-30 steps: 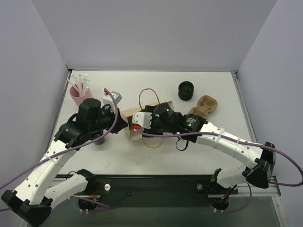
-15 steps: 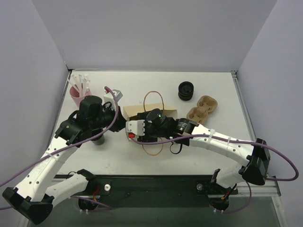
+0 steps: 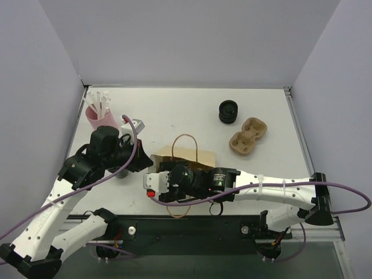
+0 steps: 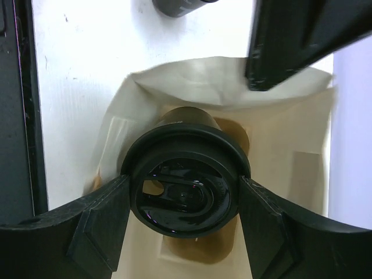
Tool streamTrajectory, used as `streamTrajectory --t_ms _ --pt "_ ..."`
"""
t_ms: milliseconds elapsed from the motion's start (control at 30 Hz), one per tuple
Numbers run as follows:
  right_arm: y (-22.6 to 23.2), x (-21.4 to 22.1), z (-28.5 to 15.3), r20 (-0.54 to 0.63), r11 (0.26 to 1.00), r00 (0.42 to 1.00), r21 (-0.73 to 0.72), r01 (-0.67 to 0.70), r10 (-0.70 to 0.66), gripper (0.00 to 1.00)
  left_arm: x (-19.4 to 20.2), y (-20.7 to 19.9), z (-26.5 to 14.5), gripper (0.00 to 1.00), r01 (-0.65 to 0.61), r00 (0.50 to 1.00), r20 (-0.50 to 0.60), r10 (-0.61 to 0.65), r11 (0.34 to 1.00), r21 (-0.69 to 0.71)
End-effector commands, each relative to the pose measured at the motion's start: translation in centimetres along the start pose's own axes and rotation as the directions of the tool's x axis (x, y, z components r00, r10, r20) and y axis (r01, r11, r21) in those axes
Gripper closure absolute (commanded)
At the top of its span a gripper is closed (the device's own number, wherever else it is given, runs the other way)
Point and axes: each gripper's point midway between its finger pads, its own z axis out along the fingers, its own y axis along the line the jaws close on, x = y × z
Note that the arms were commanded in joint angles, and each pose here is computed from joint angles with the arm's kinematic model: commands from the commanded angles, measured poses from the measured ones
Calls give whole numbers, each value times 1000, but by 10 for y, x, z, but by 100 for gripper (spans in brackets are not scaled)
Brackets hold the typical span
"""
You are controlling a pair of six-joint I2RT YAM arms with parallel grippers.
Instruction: Pack the takeout coffee
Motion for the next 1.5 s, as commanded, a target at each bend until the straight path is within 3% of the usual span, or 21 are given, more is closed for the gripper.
streamTrajectory --t_ms 0,500,900,1467 --pt "-13 -1 -10 -49 996 998 81 -41 45 62 5 9 3 100 -52 998 20 52 999 -12" --pt "-33 54 -17 -208 983 972 125 135 -107 62 8 -3 1 100 -57 996 67 52 996 67" --pt "-40 92 -4 -266 987 959 100 124 -93 63 11 -4 5 100 -45 997 63 40 996 81" --pt "-70 77 1 -252 978 958 118 171 -137 63 10 -9 8 100 -20 996 84 10 993 116"
